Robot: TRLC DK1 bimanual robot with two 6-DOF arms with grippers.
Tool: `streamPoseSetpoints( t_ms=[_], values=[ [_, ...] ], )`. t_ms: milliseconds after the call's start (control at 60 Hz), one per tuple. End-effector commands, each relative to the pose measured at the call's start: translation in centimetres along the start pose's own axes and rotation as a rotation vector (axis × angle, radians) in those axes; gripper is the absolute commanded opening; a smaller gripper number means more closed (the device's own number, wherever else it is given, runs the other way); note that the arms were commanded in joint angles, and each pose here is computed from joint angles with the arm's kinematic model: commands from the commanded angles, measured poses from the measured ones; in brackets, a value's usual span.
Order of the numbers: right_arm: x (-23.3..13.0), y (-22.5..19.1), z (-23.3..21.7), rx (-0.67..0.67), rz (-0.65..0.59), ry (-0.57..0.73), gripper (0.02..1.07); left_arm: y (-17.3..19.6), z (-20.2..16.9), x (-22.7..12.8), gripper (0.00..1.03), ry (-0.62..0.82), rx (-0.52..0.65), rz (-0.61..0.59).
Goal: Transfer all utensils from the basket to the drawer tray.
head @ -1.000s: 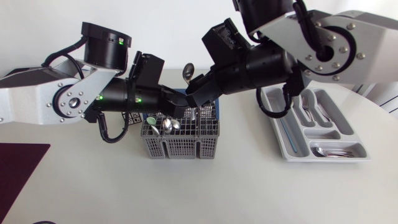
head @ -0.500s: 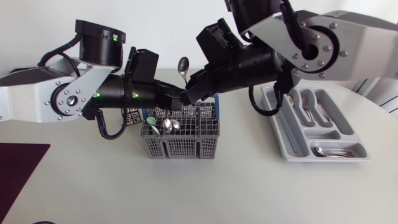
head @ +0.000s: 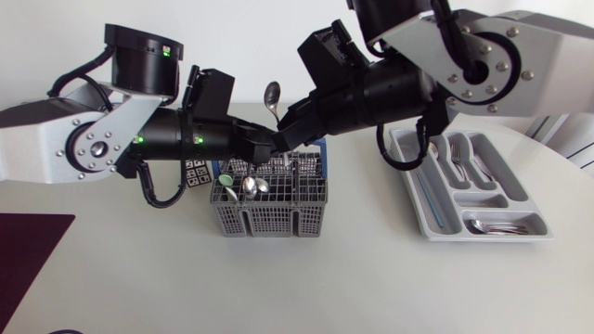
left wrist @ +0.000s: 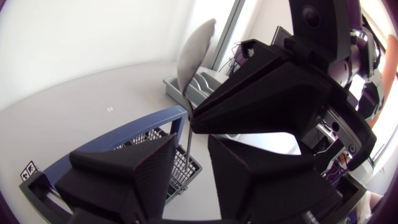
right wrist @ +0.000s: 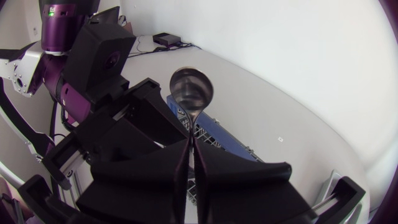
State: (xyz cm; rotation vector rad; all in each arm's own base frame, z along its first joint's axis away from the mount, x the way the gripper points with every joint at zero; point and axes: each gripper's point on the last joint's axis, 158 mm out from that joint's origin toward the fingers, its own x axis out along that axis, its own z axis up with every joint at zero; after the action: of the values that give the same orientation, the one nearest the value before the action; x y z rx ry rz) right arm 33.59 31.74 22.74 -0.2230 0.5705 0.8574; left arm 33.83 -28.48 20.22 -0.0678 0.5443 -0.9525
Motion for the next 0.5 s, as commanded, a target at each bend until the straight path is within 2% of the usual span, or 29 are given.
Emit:
streamPoseSetpoints(
  t_ms=[0,133,283,483],
  values=[
    [-0.5,-0.1,-0.7,0.027,0.005,0.007,0.08,-0.8,-0.4,-0.9,0.65,0.007,0.027,-0.010],
    [-1.1,-0.6,-1.7,0.022,0.017,0.020,0.08,-1.2,-0.8,-2.4,0.72,0.019,0.067,-0.002],
    [-2.8,-1.7,-3.7,-0.022,0.041,0.051,0.08,-0.6,-0.7,-4.2,0.72,0.021,0.109,0.032],
    [-6.0,-4.3,-9.5,-0.141,0.098,0.201,0.08,1.6,-2.4,-4.3,0.72,0.104,0.202,0.167]
  ],
)
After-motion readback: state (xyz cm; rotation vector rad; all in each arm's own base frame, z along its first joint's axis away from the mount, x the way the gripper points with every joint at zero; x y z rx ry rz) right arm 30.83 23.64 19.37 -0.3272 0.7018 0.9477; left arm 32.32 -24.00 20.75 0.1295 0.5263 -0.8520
